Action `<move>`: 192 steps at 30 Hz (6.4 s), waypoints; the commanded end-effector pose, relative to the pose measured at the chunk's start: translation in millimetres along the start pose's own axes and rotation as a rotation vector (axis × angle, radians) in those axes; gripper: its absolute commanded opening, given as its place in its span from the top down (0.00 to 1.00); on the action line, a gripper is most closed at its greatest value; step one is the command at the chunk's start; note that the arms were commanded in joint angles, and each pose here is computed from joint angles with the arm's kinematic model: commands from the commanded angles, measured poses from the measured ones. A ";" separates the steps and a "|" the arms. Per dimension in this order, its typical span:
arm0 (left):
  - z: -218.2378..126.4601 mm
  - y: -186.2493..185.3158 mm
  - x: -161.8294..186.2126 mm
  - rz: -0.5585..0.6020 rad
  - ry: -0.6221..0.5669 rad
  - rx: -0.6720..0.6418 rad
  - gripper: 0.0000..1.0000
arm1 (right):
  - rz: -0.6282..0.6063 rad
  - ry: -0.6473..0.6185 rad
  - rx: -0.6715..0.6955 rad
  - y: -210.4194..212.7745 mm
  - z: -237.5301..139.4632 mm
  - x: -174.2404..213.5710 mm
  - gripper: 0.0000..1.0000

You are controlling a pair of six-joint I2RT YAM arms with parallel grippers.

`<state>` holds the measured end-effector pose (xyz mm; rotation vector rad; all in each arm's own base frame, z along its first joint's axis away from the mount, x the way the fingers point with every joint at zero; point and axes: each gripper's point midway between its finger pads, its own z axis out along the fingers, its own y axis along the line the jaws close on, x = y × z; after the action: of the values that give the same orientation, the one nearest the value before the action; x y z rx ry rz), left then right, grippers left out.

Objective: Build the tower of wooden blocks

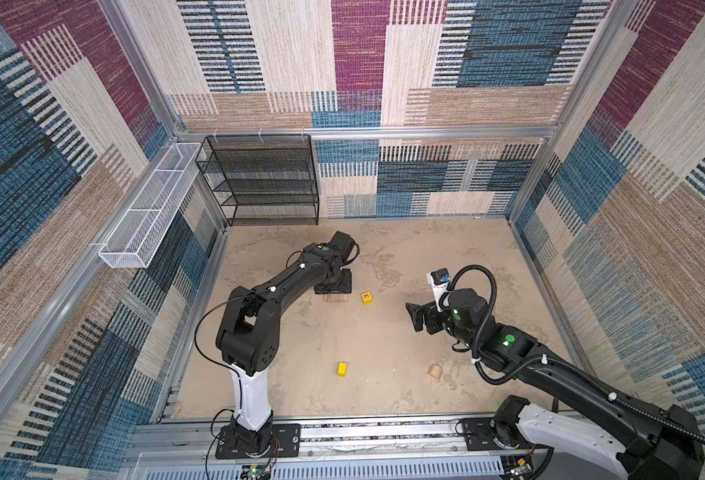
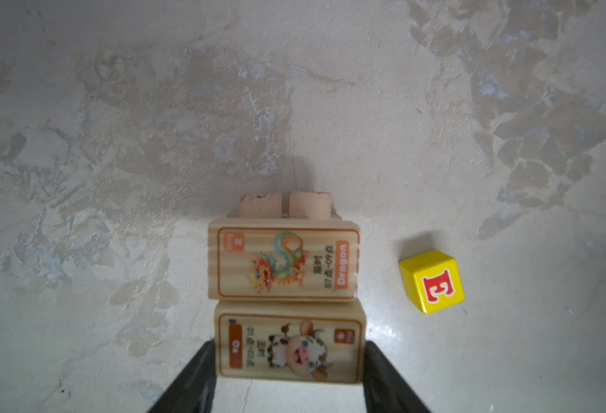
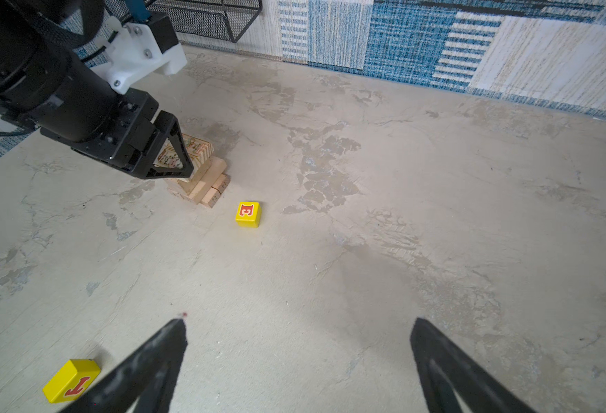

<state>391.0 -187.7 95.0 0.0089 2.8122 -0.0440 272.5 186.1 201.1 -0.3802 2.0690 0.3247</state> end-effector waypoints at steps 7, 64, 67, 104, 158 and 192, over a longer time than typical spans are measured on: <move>-1.0 3.7 0.9 -0.010 0.000 -0.016 0.14 | 0.002 -0.007 -0.011 1.2 -2.0 -1.2 0.00; -6.9 74.9 -33.6 -0.194 -0.018 0.356 1.00 | 0.241 0.319 -0.493 134.3 191.2 15.7 1.00; -2.5 73.8 -32.6 -0.207 -0.002 0.372 1.00 | 0.245 0.327 -0.501 136.0 196.5 16.5 1.00; 5.8 75.9 -32.9 -0.248 0.030 0.405 1.00 | 0.252 0.368 -0.530 135.7 217.6 17.9 1.00; -130.6 114.8 -59.4 -0.043 -0.405 0.211 0.66 | 0.186 0.244 -0.208 51.9 91.2 5.3 0.31; -169.5 76.4 -53.4 0.109 -0.519 0.272 0.71 | 0.028 0.325 -0.101 58.2 174.2 18.6 0.49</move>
<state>384.4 -101.3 264.8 0.1701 2.2931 -0.3208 368.5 298.6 104.5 -0.4947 2.4002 0.4333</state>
